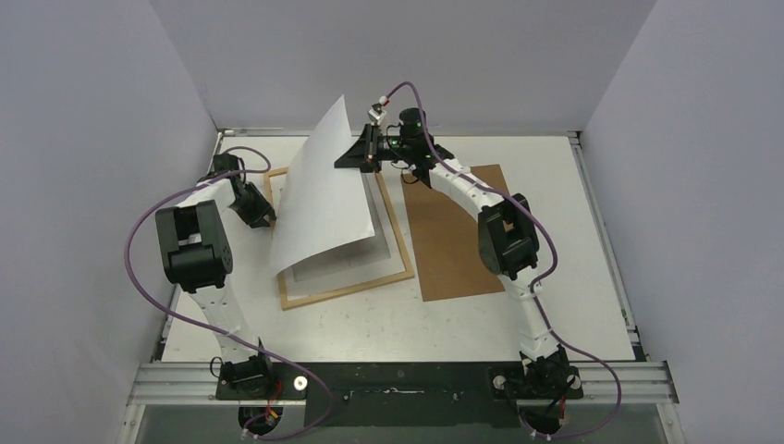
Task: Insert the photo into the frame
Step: Turn over the photo from the photo frame.
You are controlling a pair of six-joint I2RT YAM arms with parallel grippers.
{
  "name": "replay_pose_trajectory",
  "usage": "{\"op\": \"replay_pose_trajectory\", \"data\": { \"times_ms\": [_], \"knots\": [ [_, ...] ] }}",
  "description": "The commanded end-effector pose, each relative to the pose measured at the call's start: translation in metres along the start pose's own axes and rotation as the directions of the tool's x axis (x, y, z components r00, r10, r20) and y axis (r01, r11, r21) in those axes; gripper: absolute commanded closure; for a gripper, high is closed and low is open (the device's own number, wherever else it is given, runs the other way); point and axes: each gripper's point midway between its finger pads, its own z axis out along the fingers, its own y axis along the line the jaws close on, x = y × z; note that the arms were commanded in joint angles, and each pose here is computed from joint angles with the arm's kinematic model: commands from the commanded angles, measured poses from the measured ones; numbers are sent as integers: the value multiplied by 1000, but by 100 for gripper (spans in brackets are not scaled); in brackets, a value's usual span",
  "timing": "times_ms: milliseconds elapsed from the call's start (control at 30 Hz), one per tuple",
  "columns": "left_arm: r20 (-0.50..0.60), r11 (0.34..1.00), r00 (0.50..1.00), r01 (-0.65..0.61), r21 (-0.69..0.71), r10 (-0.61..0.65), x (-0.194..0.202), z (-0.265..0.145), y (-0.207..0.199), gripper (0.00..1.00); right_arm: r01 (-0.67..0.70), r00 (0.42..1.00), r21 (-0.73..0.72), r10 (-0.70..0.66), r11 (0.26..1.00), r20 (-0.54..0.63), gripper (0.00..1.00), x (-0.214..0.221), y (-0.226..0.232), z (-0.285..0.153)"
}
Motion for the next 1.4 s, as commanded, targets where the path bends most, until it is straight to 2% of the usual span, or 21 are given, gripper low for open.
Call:
{"op": "replay_pose_trajectory", "data": {
  "times_ms": [0, 67, 200, 333, 433, 567, 733, 933, 1367],
  "knots": [
    [-14, 999, 1000, -15, -33, 14, 0, 6, 9, 73, 50, 998, 8, -49, 999, -37, 100, 12, -4, 2],
    [-13, 999, 1000, -14, -33, 13, -1, 5, 8, 75, 80, 994, 80, -73, 994, -83, 100, 22, -36, 4],
    [-12, 999, 1000, -15, -29, 15, -1, 3, 8, 76, 65, 988, 189, -37, 980, -149, 100, 38, -90, -1],
    [15, 999, 1000, -16, -35, 16, -7, -6, 6, 76, 99, 983, 308, -45, 946, -177, 100, 42, -123, -18],
    [44, 1000, 999, -14, -22, 15, -14, -16, 1, 71, 100, 984, 343, -43, 934, -171, 100, 38, -137, -28],
    [80, 1000, 997, -19, 24, 17, -24, -31, -11, 58, 124, 980, 377, -53, 918, -194, 100, 37, -154, -32],
    [112, 997, 994, -24, 67, 16, -34, -45, -21, 47, 159, 973, 382, -79, 910, -217, 100, 41, -165, -25],
    [156, 997, 988, -30, 68, 19, -42, -58, -22, 35, 159, 978, 387, -91, 908, -188, 100, 36, -169, -22],
    [149, 1000, 989, -8, 28, 4, -41, -60, -8, 30, 193, 979, 407, -146, 893, -144, 99, 29, -176, -15]
  ]
}}
